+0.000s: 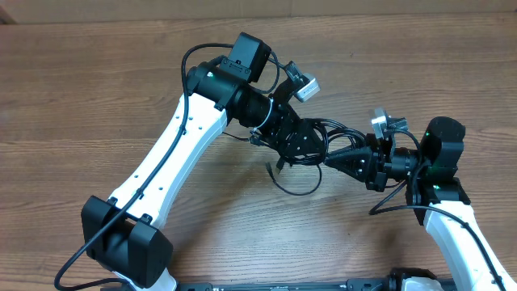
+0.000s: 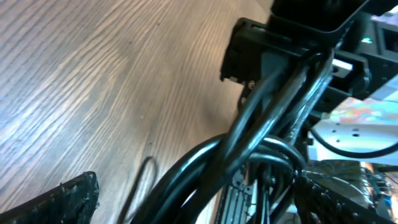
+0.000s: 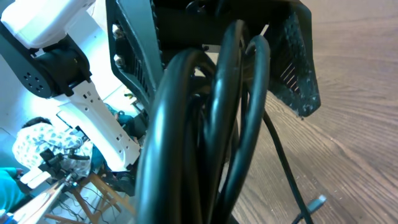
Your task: Untangle cables
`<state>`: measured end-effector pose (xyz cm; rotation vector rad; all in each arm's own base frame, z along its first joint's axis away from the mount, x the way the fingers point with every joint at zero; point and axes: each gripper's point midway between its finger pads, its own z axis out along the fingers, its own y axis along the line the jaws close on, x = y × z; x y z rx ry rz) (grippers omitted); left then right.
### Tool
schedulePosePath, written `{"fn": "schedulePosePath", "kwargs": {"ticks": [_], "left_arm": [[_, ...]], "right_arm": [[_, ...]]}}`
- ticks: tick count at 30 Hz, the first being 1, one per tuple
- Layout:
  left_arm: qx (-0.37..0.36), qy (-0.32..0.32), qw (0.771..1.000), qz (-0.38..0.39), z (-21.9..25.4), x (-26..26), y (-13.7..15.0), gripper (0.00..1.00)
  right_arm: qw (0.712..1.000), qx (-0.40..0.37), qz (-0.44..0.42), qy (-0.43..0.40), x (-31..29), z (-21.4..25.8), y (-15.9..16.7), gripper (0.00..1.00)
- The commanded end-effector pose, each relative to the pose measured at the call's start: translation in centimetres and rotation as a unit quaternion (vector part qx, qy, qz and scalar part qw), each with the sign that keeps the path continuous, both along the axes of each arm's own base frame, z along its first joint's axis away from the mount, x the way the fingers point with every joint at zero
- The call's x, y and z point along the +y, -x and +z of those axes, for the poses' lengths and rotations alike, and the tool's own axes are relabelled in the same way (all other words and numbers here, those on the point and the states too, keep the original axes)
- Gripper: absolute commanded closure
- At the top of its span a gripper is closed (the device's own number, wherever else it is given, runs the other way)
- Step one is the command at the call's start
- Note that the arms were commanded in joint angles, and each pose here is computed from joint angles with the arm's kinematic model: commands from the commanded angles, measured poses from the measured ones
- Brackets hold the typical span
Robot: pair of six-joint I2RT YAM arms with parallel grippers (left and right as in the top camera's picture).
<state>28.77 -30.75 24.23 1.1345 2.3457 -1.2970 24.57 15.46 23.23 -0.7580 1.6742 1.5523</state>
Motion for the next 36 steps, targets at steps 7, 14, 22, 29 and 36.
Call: {"fn": "schedulePosePath", "kwargs": {"ticks": [7,14,22,29,36], "left_arm": [[-0.073,-0.104,0.991,0.049,-2.3,2.3,-2.8,0.00],[-0.120,-0.193,0.970,0.091,-4.0,4.8,-5.1,0.00],[-0.140,-0.229,0.957,0.108,-4.5,6.0,-6.0,0.00],[-0.140,-0.229,0.957,0.108,-4.5,6.0,-6.0,0.00],[-0.140,-0.229,0.957,0.108,-4.5,6.0,-6.0,0.00]], "right_arm": [[0.999,0.036,-0.038,0.013,-0.1,-0.6,-1.2,0.96],[0.997,0.058,-0.054,0.020,-0.3,-1.3,-1.5,0.96],[0.989,0.102,-0.098,0.041,-0.7,-2.9,-2.5,0.96],[0.983,0.149,-0.100,0.040,-0.7,-3.7,-2.1,0.96],[0.965,0.239,-0.107,0.020,-0.7,-3.7,-2.2,0.96]]}}
